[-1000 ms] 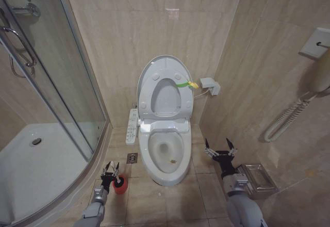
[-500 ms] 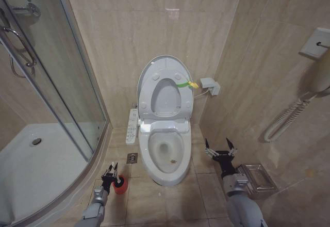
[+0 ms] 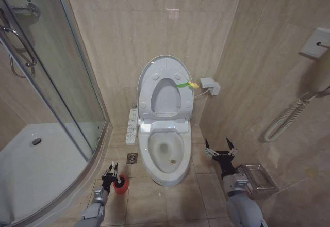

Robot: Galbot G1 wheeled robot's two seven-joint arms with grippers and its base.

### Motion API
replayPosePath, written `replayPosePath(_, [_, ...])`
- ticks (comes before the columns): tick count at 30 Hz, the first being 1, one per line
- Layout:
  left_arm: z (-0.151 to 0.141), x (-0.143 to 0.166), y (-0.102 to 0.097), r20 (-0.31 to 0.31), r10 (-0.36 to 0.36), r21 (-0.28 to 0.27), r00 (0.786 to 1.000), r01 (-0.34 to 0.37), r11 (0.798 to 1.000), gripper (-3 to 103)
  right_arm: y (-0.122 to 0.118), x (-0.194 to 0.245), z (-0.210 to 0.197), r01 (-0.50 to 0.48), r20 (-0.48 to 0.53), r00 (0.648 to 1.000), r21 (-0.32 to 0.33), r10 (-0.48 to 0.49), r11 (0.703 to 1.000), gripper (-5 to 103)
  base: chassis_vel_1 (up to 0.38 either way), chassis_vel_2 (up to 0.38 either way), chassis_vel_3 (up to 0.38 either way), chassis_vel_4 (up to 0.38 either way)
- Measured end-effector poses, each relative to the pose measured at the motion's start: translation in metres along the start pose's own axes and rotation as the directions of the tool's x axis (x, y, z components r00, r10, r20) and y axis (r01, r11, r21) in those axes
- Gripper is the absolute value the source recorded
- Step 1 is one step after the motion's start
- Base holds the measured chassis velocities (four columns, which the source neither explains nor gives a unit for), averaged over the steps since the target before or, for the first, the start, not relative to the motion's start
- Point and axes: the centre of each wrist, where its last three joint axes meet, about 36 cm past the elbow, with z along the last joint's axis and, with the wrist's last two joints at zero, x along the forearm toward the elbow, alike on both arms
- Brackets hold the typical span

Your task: Open the toilet lid, clean the toilet bowl with a toilet brush, close the toilet lid, and flush.

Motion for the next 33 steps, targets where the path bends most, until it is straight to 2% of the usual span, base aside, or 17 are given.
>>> replayPosePath(21, [-0.022,0.008,0.001,0.049,0.034,0.027,0.998,-0.035,0.999,24,0.000,0.000,0.000,0.000,0.000,1.000,0.000,0.000,1.000,100,0.000,0.000,0.000,0.000])
replayPosePath(33, [-0.036,0.042,0.001,0.065,0.026,0.054,0.998,-0.030,0.998,24,0.000,0.000,0.000,0.000,0.000,1.000,0.000,0.000,1.000,100,0.000,0.000,0.000,0.000])
